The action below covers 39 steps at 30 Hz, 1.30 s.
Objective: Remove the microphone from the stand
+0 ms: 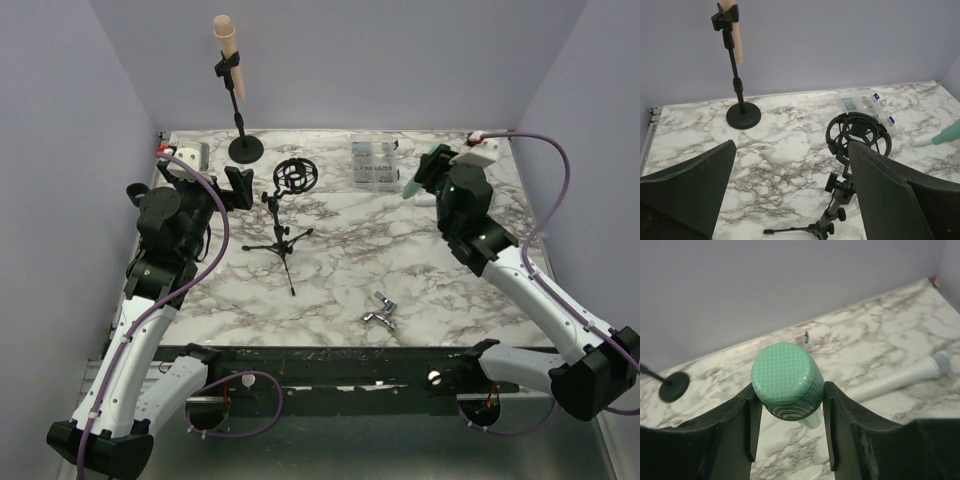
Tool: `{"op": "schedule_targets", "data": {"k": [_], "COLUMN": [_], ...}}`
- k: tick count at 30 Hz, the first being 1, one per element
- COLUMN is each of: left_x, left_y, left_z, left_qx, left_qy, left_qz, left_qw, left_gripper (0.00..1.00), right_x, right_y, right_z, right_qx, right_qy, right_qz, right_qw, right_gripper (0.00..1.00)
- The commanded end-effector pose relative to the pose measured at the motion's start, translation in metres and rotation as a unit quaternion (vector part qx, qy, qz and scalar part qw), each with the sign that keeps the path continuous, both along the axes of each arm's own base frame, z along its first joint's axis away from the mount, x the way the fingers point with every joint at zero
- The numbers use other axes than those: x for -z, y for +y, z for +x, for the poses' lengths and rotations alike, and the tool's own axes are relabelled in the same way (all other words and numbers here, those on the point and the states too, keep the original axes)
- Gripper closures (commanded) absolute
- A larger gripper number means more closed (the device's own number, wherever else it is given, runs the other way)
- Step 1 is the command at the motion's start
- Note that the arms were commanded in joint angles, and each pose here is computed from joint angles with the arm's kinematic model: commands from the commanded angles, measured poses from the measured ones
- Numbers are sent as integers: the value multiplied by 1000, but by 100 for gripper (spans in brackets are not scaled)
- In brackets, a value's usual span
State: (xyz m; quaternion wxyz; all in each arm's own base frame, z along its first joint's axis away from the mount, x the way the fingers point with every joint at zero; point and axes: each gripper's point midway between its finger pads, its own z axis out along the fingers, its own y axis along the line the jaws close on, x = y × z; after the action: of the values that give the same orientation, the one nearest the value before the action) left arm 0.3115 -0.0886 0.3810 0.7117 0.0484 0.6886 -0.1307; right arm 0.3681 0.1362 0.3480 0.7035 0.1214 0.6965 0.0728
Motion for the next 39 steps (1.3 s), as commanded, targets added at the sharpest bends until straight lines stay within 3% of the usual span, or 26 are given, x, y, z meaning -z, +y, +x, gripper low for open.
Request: {"op": "schedule_targets", "data": {"k": [1,4,9,12,14,22,28,34,39], "left_x": [-6,-6,-5,-6,-6,-6,-6,-5,-4], "left_y": [-4,-4,-4,-4,-5,-6,-6,-6,-6], "left_z": [-2,-2,-3,-3,-3,-3,-4,-3,-2], "left_qx": [11,12,12,13,14,15,15,15,15], "left_qy": [-6,-7,-7,-8,-7,-6,-7,-4,-3], "left_qz": [-8,-9,-8,-8,-9,-10,-10,-9,-10], "left_qw": [1000,1000,1000,1000,1000,1000,1000,1000,1000], "left_gripper": [2,1,1,2,1,1,2,1,1], "right_x": [29,62,133,168,182,222,246,268,292], "right_y": [-50,-80,-123,-145,-160,-218,-253,-267,-252], "right_z": [11,27,33,28,25,16,19,32,43], "right_qx": [6,-10,-13,19,45,178,250,268,237], "right_qy": [58,117,215,239,236,217,221,236,260], "right_qz": [140,243,402,473,499,530,499,489,528], "right_qw": [988,963,890,848,833,800,799,796,773], "right_gripper": [99,99,99,99,99,99,99,99,91]}}
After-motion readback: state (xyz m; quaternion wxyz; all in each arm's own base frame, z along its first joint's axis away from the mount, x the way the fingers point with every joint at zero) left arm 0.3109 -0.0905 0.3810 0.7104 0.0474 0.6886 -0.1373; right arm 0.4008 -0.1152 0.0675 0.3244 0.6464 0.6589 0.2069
